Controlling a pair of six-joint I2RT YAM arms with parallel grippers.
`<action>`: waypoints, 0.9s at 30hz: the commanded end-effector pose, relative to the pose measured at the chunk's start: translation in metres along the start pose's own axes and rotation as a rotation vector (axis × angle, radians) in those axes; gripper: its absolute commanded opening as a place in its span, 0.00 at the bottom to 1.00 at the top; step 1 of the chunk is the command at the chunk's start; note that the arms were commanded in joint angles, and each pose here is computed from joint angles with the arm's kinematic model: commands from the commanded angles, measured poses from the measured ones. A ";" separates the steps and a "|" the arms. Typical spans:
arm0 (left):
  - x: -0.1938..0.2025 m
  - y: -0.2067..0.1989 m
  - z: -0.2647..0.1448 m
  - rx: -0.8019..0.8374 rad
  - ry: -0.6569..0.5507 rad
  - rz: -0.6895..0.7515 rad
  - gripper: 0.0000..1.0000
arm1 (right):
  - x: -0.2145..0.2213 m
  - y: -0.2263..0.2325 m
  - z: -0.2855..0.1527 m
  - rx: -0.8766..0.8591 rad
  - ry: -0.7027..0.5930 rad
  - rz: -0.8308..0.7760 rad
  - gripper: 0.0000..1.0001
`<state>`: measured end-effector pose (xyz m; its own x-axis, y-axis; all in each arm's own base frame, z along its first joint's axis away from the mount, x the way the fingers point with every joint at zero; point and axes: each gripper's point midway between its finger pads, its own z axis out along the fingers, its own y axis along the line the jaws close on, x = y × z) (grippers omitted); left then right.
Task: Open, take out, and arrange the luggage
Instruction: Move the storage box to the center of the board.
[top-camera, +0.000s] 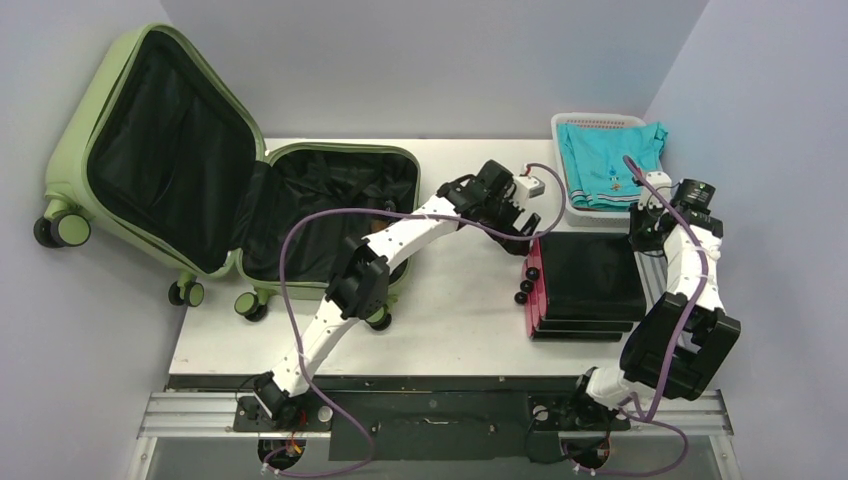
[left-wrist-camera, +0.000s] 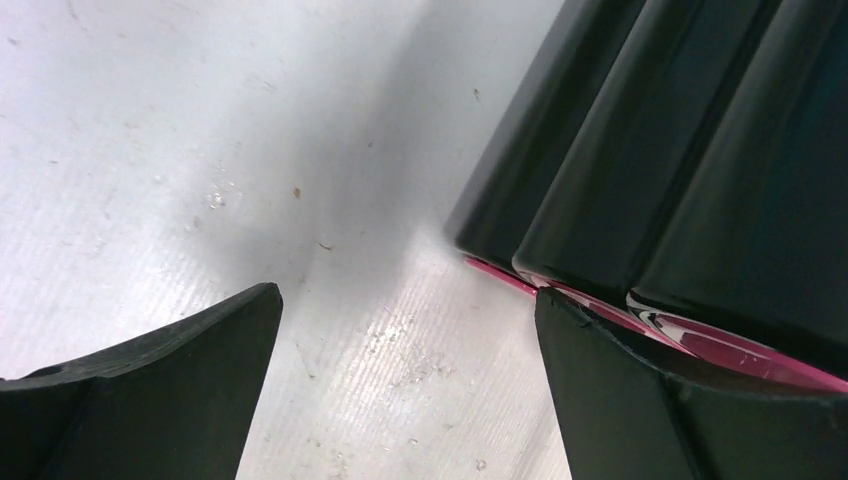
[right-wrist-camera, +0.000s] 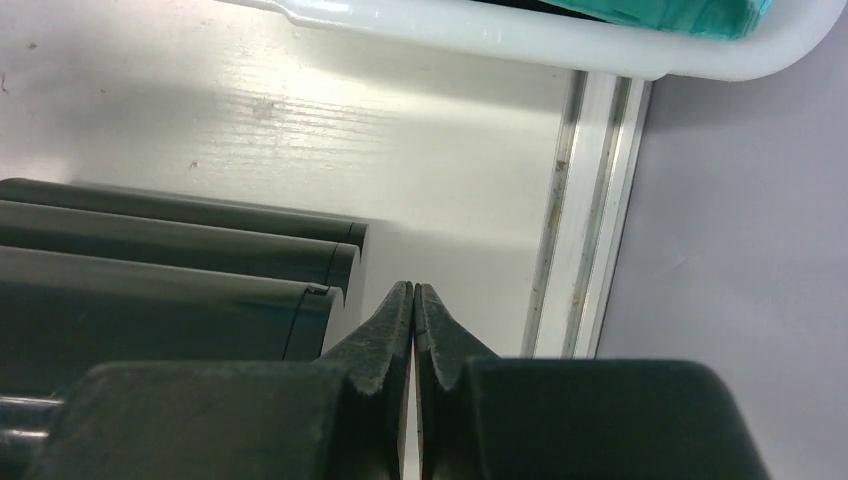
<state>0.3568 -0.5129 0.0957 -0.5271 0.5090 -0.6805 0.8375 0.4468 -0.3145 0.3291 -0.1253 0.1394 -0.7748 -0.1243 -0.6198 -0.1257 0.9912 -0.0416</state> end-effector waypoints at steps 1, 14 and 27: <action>-0.055 0.002 -0.027 -0.004 -0.164 0.021 0.96 | -0.004 0.007 0.001 -0.018 -0.001 0.028 0.00; -0.012 -0.015 -0.093 0.118 -0.154 -0.033 0.96 | 0.022 -0.016 -0.063 0.071 -0.082 0.037 0.10; 0.042 -0.064 -0.097 0.251 -0.110 -0.065 0.96 | 0.127 0.041 -0.121 -0.287 0.182 -0.354 0.26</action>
<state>0.2612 -0.4466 0.1089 -0.6192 0.4738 -0.6262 0.7845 0.3399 -0.5186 0.1940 -0.1394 0.1530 -0.8185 -0.2744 -0.5048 -0.2797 0.9577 -0.0671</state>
